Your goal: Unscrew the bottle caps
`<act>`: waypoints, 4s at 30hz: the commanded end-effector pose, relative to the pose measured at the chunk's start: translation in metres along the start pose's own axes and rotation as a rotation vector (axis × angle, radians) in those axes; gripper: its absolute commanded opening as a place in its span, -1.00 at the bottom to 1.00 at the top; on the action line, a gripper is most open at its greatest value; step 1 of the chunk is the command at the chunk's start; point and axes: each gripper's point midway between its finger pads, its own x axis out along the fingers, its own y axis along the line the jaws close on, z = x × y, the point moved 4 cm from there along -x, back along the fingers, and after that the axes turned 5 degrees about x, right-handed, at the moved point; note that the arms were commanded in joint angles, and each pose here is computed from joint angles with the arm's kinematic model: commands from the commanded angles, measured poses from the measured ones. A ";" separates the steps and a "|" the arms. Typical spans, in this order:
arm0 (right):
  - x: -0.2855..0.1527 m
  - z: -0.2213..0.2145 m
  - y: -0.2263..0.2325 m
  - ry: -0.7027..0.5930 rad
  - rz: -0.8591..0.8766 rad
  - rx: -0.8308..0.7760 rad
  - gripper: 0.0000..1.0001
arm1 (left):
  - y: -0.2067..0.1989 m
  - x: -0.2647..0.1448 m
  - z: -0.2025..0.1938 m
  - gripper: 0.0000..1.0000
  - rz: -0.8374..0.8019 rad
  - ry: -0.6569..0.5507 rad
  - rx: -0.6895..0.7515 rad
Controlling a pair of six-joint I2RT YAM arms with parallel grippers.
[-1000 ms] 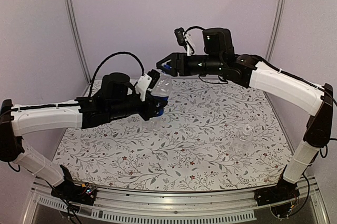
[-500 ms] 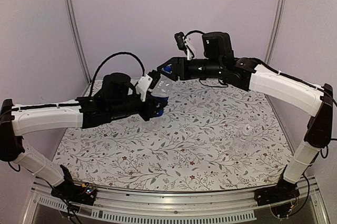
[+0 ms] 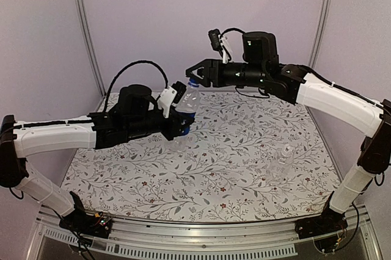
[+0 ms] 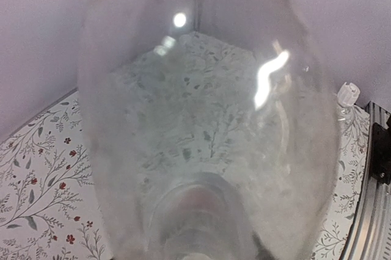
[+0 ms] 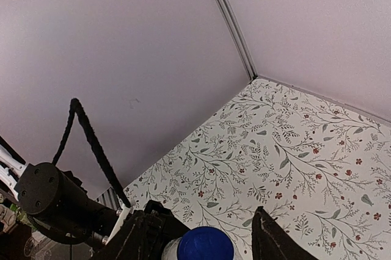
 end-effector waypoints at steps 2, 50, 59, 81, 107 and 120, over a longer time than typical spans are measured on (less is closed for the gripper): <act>-0.001 0.002 0.004 -0.012 0.006 -0.011 0.13 | -0.005 0.002 0.008 -0.35 -0.007 -0.013 0.019; 0.006 -0.012 -0.005 0.033 0.027 0.011 -0.42 | -0.003 0.001 0.009 -0.35 0.014 -0.015 0.020; -0.015 -0.001 0.003 0.016 0.289 -0.088 -0.77 | -0.016 -0.003 0.014 -0.34 -0.088 -0.044 0.026; -0.028 -0.033 0.009 0.219 0.633 -0.359 -0.23 | -0.070 -0.016 0.022 -0.29 -0.530 -0.085 0.026; -0.043 0.030 -0.006 -0.089 0.105 -0.077 0.71 | -0.028 0.002 0.013 -0.31 -0.197 -0.038 0.005; -0.015 0.014 -0.004 -0.048 0.062 -0.010 0.70 | -0.020 0.004 0.011 -0.30 -0.130 -0.025 0.002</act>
